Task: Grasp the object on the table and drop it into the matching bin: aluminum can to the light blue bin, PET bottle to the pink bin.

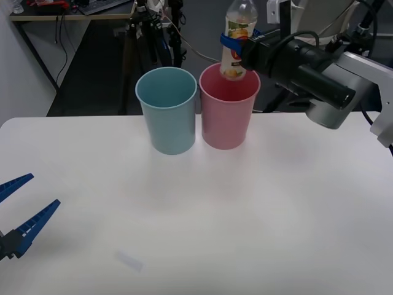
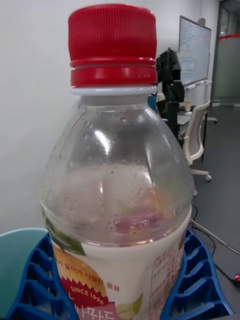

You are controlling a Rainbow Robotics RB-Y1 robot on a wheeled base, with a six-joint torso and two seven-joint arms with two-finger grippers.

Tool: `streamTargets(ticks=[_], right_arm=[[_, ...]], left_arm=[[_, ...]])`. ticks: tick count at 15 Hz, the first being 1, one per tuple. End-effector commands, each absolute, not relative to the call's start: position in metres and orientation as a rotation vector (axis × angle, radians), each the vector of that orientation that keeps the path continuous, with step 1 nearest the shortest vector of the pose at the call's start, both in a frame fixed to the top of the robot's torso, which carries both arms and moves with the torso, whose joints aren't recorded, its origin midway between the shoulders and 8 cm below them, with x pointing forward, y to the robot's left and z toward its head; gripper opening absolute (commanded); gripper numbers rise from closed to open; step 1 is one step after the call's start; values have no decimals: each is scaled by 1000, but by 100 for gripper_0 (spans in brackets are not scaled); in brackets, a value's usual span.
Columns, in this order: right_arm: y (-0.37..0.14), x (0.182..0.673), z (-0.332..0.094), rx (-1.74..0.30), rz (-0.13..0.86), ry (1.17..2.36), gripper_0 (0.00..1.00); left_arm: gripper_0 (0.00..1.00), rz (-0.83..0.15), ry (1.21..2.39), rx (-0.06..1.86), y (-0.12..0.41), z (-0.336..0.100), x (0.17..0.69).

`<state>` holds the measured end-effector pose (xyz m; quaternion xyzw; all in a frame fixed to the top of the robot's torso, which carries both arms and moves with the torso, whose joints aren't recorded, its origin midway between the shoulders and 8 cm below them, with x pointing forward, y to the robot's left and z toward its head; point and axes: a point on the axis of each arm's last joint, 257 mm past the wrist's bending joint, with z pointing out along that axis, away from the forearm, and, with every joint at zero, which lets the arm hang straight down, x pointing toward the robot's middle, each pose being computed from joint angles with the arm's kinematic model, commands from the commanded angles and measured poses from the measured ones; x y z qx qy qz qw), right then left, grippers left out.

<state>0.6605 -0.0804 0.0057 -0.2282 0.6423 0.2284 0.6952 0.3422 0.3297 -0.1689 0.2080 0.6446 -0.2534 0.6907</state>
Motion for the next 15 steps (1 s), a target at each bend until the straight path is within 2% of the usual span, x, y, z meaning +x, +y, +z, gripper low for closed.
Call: streamTargets(ticks=[1, 8, 9, 10, 11, 12, 15], right_arm=[[-81, 662, 6, -507, 494, 1433, 0], [-80, 663, 5, -529, 466, 1424, 0], [-79, 663, 6, -532, 464, 1422, 5], [-81, 664, 6, -529, 460, 1423, 61], [-81, 663, 6, -529, 460, 1423, 96], [-81, 664, 6, -527, 457, 1424, 100], [-81, 664, 8, -522, 460, 1422, 100]], left_arm=[[100, -567, 1441, 465, 330, -169, 342], [100, -567, 1441, 465, 330, -169, 342], [100, -567, 1441, 465, 330, -169, 342], [100, -567, 1441, 465, 330, -169, 342], [100, -567, 1441, 465, 330, -169, 342], [100, -567, 1441, 465, 330, -169, 342], [100, -567, 1441, 465, 330, -169, 342]])
